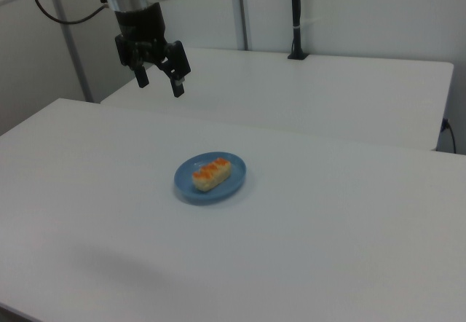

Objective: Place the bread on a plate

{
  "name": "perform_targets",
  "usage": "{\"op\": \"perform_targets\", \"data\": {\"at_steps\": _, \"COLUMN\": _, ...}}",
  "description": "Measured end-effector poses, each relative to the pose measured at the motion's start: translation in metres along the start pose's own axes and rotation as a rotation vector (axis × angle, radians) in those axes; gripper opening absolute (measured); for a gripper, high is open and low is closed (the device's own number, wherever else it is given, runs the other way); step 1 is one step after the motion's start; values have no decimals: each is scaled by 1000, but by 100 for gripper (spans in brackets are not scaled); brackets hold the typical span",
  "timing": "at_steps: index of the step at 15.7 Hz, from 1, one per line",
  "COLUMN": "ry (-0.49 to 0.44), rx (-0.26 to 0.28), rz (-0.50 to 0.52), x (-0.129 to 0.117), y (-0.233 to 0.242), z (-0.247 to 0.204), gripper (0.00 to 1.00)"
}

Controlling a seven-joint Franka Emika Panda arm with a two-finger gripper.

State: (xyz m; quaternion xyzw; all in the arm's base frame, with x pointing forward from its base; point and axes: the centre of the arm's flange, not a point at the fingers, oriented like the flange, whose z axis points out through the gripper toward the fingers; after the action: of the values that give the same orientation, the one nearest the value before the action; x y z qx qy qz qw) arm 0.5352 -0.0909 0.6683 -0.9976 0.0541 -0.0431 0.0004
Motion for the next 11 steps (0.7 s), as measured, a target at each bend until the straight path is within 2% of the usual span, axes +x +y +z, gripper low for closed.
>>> {"op": "perform_targets", "data": {"at_steps": 6, "ry": 6, "rx": 27, "rz": 26, "x": 1, "y": -5, "z": 0, "gripper": 100}}
{"op": "perform_targets", "data": {"at_steps": 11, "ry": 24, "rx": 49, "rz": 38, "x": 9, "y": -36, "z": 5, "gripper": 100}}
